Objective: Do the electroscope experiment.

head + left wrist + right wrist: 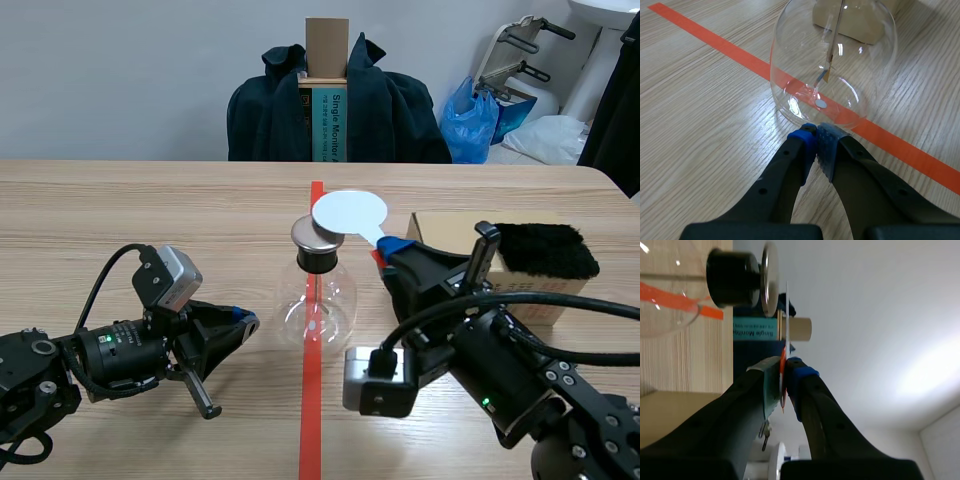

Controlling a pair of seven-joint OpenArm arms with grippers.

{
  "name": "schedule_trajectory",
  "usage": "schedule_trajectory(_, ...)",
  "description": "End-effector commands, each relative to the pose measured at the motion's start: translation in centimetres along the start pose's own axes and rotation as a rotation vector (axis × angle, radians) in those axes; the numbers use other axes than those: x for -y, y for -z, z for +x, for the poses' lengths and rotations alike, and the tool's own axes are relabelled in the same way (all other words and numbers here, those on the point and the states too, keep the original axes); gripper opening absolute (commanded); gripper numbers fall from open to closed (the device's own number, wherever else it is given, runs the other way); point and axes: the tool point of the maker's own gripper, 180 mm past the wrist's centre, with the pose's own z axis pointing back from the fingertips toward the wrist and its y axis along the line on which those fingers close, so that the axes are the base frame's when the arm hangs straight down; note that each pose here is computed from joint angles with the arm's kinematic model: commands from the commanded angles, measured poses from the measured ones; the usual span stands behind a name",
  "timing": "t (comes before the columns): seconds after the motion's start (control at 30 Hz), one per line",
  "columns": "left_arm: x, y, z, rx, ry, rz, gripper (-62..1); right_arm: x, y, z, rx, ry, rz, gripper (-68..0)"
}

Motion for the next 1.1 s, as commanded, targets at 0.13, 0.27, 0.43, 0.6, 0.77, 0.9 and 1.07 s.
schedule_trajectory(0.13, -0.1, 0.2, 1.1, 0.038, 0.009, -0.001, -58.1, 1.3, 0.2, -2.4, -0.102, -0.016, -0.043, -66.9)
schedule_trajectory(0.27, -0.1, 0.2, 1.1, 0.038, 0.009, -0.001, -58.1, 1.3, 0.1, -3.4, -0.159, -0.015, -0.044, -66.9)
schedule_trajectory(0.43, -0.1, 0.2, 1.1, 0.038, 0.009, -0.001, -58.1, 1.3, 0.0, -4.1, -0.200, -0.014, -0.044, -66.9)
schedule_trajectory(0.6, -0.1, 0.2, 1.1, 0.038, 0.009, -0.001, -58.1, 1.3, 0.0, -4.0, -0.194, -0.014, -0.044, -66.8)
schedule_trajectory(0.77, -0.1, 0.2, 1.1, 0.038, 0.009, -0.001, -58.1, 1.3, 0.2, -2.9, -0.130, -0.015, -0.043, -66.9)
schedule_trajectory(0.9, -0.1, 0.2, 1.1, 0.038, 0.009, -0.001, -58.1, 1.3, 0.3, -1.3, -0.044, -0.017, -0.042, -66.8)
schedule_trajectory(1.07, -0.1, 0.2, 1.1, 0.038, 0.008, -0.001, -58.1, 1.2, 0.3, 0.7, 0.069, -0.019, -0.042, -66.8)
